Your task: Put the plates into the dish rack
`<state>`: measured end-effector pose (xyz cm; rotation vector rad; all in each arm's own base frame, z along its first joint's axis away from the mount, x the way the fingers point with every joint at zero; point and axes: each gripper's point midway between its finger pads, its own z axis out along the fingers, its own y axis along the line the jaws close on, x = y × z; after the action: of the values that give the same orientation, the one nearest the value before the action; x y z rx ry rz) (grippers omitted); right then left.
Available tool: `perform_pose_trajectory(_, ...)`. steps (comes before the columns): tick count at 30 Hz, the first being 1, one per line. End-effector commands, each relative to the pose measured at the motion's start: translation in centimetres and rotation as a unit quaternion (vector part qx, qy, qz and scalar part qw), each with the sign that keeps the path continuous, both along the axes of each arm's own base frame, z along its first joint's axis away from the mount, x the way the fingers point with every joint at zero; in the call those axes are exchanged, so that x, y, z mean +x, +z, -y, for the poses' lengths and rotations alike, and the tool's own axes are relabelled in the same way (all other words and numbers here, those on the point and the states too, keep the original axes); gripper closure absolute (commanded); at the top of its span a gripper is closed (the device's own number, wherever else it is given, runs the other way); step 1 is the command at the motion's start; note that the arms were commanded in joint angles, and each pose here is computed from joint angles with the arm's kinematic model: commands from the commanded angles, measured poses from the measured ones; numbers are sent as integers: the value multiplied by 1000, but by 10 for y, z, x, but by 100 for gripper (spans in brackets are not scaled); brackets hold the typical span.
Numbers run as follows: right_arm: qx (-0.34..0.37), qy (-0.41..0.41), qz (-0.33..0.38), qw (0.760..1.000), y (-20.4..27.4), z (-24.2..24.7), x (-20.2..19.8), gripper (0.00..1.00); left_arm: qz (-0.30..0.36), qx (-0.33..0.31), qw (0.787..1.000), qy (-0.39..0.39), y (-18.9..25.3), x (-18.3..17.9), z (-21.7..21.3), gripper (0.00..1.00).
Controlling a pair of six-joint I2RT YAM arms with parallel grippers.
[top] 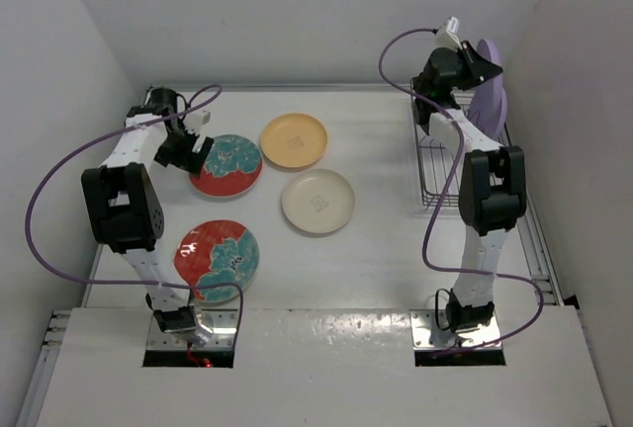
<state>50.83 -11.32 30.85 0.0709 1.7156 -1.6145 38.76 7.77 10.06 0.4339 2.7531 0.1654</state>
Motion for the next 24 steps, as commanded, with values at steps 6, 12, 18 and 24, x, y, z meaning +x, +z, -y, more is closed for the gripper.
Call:
perform_pose_trajectory(6,21,-33,11,999,-39,1,-27,100,23,-25,999,8,11,13,-3,1)
perform_pose_trajectory(12,41,-32,-5,999,-73,3,-33,100,18,-26,999,8,7,13,-3,1)
perform_pose_trajectory(18,104,-11,-35,994,-119,-3,-27,100,24,-29,999,7,10,13,-1,1)
perform_pose_trajectory(24,131,4,-12,991,-115,-7,-25,84,24,-29,999,7,13,11,-1,1)
